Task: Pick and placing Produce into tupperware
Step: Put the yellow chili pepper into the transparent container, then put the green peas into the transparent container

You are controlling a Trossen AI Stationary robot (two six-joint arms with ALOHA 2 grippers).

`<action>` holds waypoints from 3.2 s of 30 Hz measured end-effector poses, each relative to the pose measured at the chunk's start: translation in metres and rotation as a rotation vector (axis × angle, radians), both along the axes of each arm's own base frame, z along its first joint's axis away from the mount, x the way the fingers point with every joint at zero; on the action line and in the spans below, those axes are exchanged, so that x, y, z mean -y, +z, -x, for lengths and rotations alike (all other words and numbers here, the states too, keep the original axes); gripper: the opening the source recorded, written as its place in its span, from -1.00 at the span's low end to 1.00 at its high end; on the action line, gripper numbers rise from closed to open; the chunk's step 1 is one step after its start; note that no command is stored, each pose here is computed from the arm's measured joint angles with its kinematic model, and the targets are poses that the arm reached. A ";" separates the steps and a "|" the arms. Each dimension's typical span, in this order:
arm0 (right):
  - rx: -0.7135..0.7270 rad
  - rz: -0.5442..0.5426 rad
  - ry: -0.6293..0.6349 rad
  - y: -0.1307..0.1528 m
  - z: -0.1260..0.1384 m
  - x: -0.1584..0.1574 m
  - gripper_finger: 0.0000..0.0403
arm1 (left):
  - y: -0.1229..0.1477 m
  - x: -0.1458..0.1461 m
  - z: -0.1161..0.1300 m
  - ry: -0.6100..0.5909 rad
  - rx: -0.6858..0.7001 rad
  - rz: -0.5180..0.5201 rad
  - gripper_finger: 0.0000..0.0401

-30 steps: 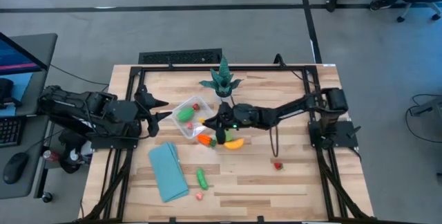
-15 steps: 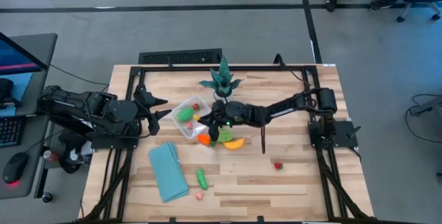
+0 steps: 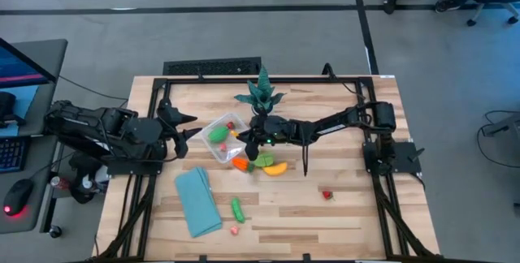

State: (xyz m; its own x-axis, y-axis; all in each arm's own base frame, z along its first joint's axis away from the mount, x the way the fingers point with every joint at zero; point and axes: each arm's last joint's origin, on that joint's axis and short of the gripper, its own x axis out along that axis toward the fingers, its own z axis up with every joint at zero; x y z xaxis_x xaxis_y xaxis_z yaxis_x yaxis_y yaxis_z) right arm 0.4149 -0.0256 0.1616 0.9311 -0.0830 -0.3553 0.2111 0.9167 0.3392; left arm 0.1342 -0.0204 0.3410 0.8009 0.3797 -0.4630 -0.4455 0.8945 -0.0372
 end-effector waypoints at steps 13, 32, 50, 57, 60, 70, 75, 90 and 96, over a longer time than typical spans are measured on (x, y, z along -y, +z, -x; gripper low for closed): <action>-0.001 0.001 -0.008 0.000 0.000 0.000 -0.76 | 0.000 -0.001 0.000 0.015 0.003 -0.011 -0.11; 0.031 -0.026 0.068 0.006 0.000 -0.003 -0.58 | 0.000 -0.001 0.000 0.016 0.002 -0.015 -0.11; -0.112 0.081 0.230 0.051 0.030 -0.048 -0.58 | 0.001 0.000 0.000 0.019 0.009 -0.007 -0.11; -0.226 0.141 0.182 0.066 0.051 -0.061 -0.58 | 0.000 0.000 0.000 0.019 0.007 -0.008 -0.11; -0.271 0.161 0.175 0.070 0.060 -0.067 -0.58 | -0.001 0.000 -0.003 0.019 -0.003 -0.011 -0.11; -0.338 0.115 0.115 0.051 0.123 -0.085 -0.58 | -0.008 0.004 -0.015 0.003 -0.067 -0.046 -0.11; -0.372 0.141 0.174 0.032 0.142 -0.094 -0.58 | -0.011 0.005 -0.021 -0.001 -0.093 -0.058 -0.11; -0.383 0.206 0.258 0.014 0.129 -0.093 -0.58 | -0.008 0.006 -0.024 0.013 -0.044 -0.016 -0.11; -0.386 0.199 0.263 0.014 0.127 -0.082 -0.46 | -0.009 0.006 -0.024 0.013 -0.044 -0.015 -0.11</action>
State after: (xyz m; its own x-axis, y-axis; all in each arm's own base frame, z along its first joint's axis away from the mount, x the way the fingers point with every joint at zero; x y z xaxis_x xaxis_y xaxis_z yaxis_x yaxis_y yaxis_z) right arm 0.2880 0.0568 0.1757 0.7337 0.0357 -0.6786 0.0400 0.9946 0.0955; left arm 0.1579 -0.0268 0.3325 0.7749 0.3973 -0.4916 -0.4582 0.8888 -0.0039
